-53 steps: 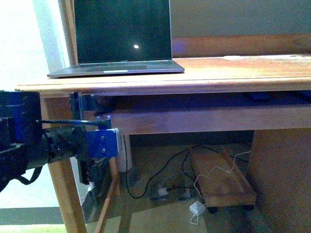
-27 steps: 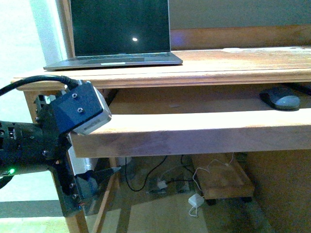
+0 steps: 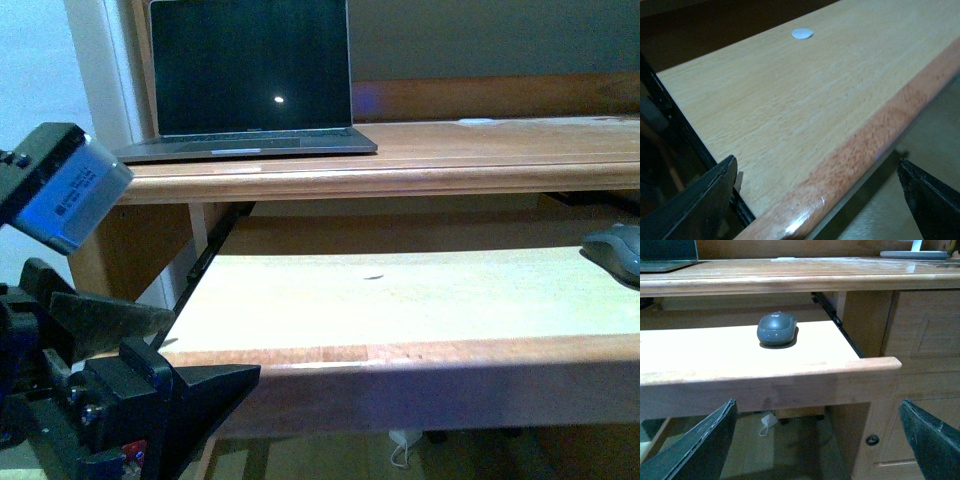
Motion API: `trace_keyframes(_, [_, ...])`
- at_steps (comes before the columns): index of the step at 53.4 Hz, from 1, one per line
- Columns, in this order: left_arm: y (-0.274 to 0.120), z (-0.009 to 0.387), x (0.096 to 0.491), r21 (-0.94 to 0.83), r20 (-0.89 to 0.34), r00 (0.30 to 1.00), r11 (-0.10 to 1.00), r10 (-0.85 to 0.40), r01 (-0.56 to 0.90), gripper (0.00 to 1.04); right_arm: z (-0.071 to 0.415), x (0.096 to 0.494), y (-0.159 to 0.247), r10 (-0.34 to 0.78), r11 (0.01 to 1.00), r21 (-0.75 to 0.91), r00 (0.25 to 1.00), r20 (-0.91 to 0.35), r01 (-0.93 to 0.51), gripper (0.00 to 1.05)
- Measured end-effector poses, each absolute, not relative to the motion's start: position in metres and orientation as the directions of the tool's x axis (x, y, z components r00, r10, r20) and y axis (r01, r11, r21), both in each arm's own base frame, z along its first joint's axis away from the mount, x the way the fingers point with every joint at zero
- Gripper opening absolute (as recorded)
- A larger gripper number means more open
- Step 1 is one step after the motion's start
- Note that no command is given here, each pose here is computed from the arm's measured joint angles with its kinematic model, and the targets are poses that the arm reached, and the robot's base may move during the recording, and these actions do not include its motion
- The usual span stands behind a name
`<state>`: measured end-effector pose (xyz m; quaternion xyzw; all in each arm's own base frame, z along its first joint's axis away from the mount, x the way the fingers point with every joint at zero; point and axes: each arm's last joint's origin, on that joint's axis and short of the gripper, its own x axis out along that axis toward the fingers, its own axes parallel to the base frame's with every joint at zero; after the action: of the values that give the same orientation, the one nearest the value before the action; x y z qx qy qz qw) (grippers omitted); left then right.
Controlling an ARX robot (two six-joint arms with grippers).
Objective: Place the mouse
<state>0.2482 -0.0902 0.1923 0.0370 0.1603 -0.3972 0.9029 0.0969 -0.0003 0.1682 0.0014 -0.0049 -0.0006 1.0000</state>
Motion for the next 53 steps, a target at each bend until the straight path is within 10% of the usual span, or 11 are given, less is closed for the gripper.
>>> trace_keyframes(29, [-0.044,0.238,0.181,-0.19,-0.162,0.939,0.944,-0.302,0.27,0.97,0.168,0.097,0.0,-0.002,1.0,0.003,1.0,0.01,0.002,0.97])
trace_keyframes(38, [-0.029,0.221,0.119,-0.027,-0.059,0.998,0.999,0.015,-0.016,0.64,0.168,0.097,0.0,-0.002,1.0,0.003,1.0,0.01,0.002,0.97])
trace_keyframes(53, [-0.014,0.202,0.098,-0.018,0.002,1.0,1.0,-0.012,0.012,0.21,0.168,0.097,0.0,-0.001,1.0,0.003,1.0,0.01,0.001,0.97])
